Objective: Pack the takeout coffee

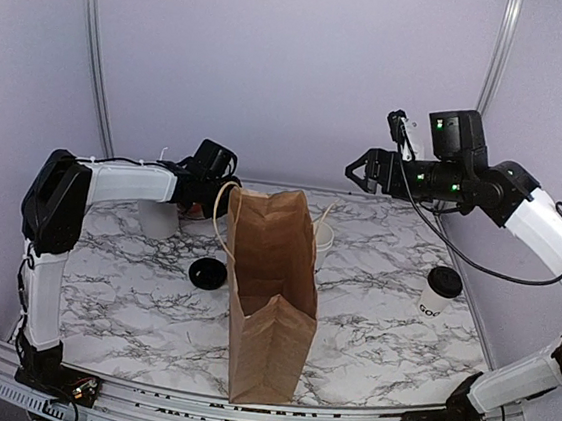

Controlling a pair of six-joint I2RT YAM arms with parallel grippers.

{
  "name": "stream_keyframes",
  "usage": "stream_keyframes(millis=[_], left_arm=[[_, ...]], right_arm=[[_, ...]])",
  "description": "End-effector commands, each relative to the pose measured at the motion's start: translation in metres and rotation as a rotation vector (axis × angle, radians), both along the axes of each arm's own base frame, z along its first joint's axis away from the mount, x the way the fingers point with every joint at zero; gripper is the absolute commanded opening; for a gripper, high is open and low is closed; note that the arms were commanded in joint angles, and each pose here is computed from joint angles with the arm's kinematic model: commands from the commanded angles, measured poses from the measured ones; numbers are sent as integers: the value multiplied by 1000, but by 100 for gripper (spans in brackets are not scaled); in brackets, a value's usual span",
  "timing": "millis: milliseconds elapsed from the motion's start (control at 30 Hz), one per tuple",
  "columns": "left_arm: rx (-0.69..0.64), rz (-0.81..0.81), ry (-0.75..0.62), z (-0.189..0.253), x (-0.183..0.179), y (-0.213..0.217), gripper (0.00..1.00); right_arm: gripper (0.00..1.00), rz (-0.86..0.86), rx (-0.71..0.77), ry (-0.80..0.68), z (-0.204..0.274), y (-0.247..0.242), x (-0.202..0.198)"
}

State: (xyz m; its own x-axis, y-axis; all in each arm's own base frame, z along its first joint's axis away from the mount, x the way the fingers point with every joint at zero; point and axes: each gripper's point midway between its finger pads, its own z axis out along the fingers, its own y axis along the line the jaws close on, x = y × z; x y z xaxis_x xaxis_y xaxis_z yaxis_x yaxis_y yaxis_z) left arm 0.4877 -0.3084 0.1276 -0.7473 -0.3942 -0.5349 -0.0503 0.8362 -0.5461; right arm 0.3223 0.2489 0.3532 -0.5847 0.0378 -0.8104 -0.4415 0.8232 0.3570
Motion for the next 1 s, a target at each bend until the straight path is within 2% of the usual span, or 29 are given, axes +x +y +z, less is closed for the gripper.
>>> stream_keyframes(millis=[0, 567, 967], left_arm=[[53, 46, 18, -12, 15, 13, 48], [135, 50, 58, -48, 35, 14, 47], [155, 69, 66, -56, 45, 13, 41]], right_arm=[[87, 0, 31, -58, 21, -7, -4], [87, -9, 15, -68, 21, -16, -6], [88, -32, 14, -75, 24, -25, -11]])
